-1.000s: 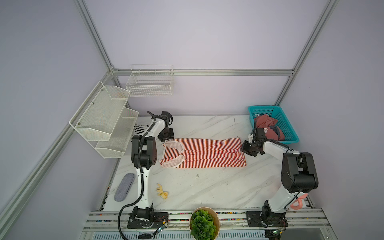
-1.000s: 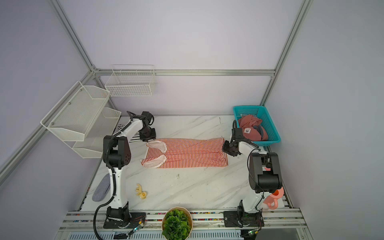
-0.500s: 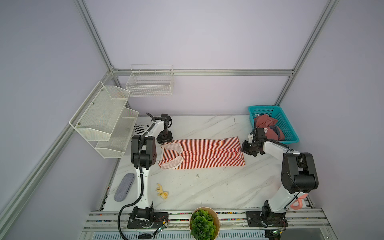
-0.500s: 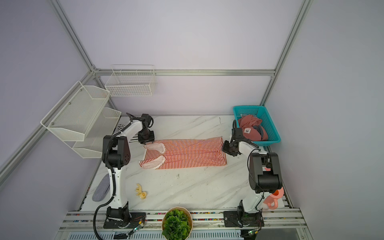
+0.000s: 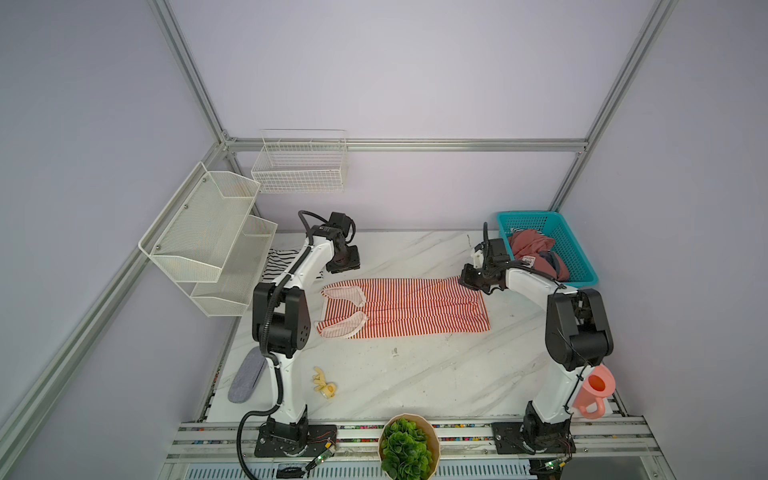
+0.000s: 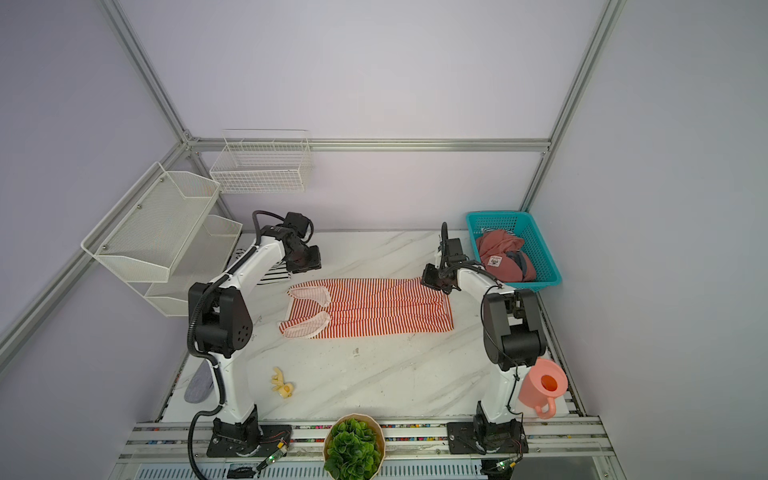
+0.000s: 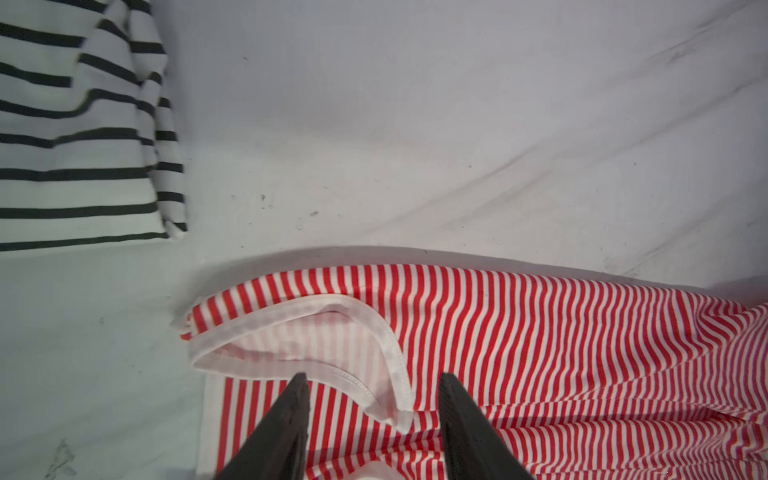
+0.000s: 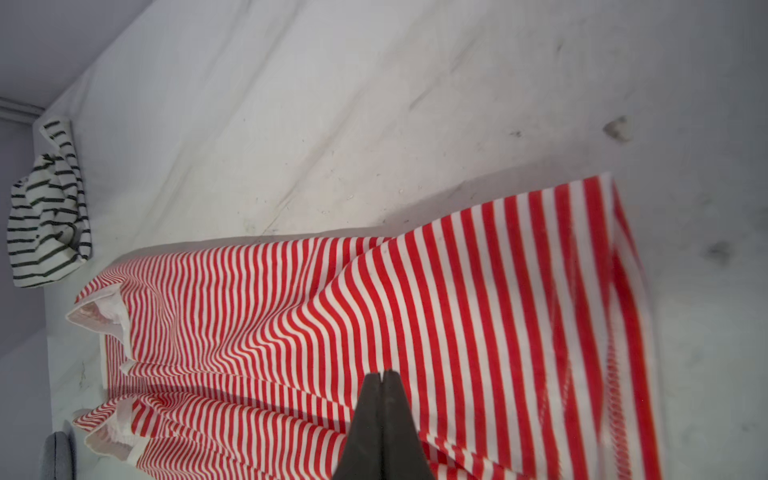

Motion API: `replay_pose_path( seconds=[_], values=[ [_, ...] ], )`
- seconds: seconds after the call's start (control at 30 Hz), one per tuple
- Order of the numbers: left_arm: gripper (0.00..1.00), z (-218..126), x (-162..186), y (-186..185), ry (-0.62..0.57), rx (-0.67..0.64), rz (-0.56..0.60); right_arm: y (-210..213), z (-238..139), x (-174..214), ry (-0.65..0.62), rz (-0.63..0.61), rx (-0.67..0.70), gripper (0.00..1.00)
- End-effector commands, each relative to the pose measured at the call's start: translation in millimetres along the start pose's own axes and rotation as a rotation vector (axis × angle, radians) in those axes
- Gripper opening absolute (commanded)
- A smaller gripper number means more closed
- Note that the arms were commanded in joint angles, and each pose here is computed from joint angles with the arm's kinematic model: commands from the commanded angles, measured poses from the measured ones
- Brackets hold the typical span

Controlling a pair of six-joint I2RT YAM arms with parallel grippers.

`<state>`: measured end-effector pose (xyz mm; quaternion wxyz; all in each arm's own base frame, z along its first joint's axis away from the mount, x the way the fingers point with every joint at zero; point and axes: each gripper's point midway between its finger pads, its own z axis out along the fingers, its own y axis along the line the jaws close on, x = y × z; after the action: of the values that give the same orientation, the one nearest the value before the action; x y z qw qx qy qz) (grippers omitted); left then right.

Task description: Fold and stack the tank tops

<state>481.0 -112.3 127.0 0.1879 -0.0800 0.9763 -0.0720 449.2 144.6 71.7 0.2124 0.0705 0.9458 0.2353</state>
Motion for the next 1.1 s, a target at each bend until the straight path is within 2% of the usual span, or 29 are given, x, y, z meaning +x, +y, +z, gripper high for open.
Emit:
replay_pose_path(
  seconds=[0.0,0.17,0.27,0.4,0.57,0.77,0.93,1.07],
  values=[
    [0.49,37,28,-16,0.099,0.027,0.019,-2,14,11,0.057,-0.041,0.012,0.05],
    [0.48,64,43,-25,0.156,0.018,0.032,-15,19,26,0.095,-0.064,0.061,0.07],
    [0.46,73,46,-23,0.160,-0.021,0.006,-36,19,40,0.137,-0.079,0.152,0.16],
    [0.45,87,53,-35,0.175,-0.027,0.025,-61,18,62,0.191,-0.088,0.255,0.16],
    [0.44,111,51,-50,0.193,-0.007,0.046,-70,8,80,0.224,-0.073,0.292,0.16],
    [0.42,134,21,-72,0.134,0.028,0.092,-72,-13,100,0.236,-0.064,0.340,0.17],
    [0.42,145,-9,-103,0.065,0.129,0.121,-65,-19,134,0.289,-0.047,0.354,0.17],
    [0.42,152,-29,-122,-0.011,0.202,0.120,-59,-26,164,0.338,-0.051,0.416,0.19]
  ],
)
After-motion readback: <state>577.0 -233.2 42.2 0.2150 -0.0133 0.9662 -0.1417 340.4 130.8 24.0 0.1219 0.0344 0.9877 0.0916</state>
